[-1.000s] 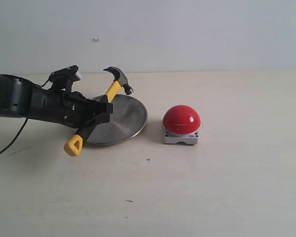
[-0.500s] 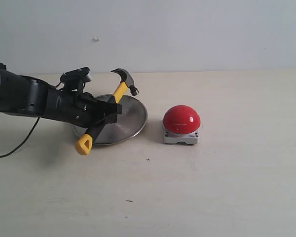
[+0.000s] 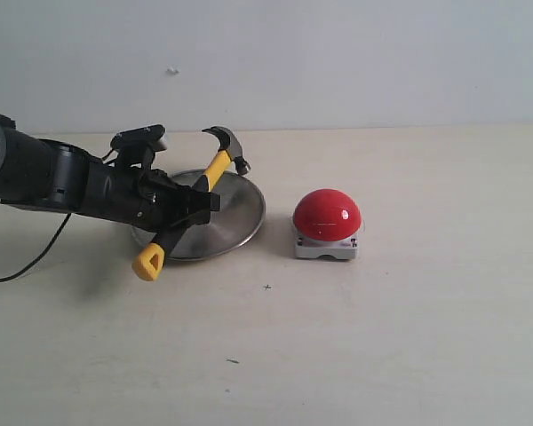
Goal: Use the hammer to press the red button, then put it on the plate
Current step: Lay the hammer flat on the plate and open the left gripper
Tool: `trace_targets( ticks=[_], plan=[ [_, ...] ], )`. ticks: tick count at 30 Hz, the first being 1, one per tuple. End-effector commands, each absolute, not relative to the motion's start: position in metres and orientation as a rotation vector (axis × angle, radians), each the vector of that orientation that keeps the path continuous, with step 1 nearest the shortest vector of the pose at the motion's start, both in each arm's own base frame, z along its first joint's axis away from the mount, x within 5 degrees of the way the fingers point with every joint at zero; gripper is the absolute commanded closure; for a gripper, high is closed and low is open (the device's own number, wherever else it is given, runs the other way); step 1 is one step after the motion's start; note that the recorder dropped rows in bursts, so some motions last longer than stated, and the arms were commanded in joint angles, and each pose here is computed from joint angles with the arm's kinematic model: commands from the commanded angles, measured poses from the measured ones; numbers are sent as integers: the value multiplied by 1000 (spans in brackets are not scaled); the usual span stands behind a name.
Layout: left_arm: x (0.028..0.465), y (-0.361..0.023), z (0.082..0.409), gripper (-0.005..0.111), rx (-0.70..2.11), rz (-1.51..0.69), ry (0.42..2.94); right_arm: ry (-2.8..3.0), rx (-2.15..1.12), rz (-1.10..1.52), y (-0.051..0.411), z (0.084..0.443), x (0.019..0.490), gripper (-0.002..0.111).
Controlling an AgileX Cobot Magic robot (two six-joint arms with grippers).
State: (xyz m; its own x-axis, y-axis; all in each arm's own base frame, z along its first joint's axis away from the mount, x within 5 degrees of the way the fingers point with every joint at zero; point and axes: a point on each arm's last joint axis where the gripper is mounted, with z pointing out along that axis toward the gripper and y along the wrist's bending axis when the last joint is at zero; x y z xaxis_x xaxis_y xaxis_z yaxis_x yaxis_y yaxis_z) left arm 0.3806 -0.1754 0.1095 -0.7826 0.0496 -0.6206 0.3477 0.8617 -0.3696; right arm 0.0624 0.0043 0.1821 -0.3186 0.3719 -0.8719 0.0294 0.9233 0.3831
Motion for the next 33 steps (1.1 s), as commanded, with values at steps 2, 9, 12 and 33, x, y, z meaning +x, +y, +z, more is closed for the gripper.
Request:
trace_targets(
  ticks=[2, 9, 12, 33],
  plan=[
    [384, -178, 120, 107, 307, -651, 2371, 1869, 288, 351, 4, 181, 62, 108],
    [383, -178, 104, 107, 304, -645, 2410, 1869, 288, 351, 4, 181, 62, 108],
    [384, -178, 100, 107, 301, -643, 2420, 1869, 288, 351, 4, 181, 62, 108],
    [385, -174, 101, 50, 286, -592, 2420, 1869, 288, 351, 4, 181, 62, 108]
  ],
)
